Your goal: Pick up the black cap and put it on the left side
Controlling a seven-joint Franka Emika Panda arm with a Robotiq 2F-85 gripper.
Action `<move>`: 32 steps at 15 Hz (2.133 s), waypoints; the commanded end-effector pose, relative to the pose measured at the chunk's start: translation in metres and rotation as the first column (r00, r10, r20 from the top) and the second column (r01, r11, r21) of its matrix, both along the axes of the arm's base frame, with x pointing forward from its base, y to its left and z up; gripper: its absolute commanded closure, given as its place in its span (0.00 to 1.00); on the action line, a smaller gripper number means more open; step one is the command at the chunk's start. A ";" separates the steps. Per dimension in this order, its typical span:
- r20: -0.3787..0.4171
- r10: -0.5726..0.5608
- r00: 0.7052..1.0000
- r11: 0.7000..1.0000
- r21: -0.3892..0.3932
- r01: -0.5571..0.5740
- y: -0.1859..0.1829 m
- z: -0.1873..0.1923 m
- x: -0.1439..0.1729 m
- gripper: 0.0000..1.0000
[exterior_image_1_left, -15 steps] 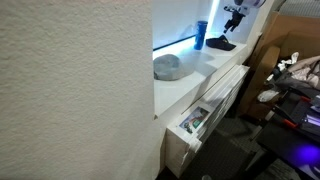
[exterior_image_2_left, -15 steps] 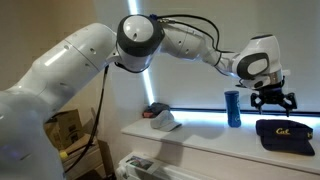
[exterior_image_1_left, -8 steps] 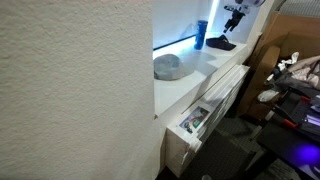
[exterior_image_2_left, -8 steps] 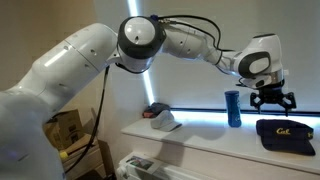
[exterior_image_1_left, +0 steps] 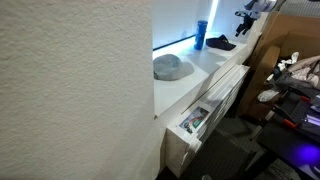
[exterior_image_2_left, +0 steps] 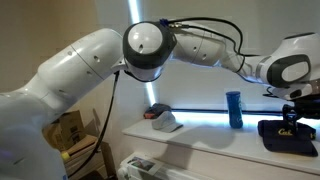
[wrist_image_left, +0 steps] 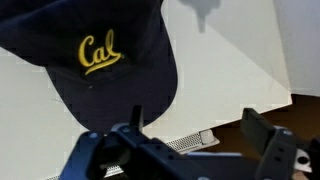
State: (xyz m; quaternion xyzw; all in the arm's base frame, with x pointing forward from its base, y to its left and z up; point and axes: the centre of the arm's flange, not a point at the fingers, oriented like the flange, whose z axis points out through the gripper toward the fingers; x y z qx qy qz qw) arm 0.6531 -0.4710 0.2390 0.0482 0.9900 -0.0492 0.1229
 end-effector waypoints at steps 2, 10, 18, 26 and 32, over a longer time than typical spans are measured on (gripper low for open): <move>0.150 -0.017 0.989 0.996 0.086 0.004 0.006 -0.003 0.009 0.00; 0.363 -0.068 0.929 0.997 0.050 0.053 0.100 -0.006 0.068 0.00; 0.320 -0.111 0.941 0.992 0.098 0.083 0.073 -0.012 0.065 0.00; 0.332 -0.097 0.938 0.994 0.069 0.079 0.081 -0.010 0.057 0.00; 0.171 -0.146 0.974 0.986 0.104 0.130 0.074 -0.034 0.060 0.00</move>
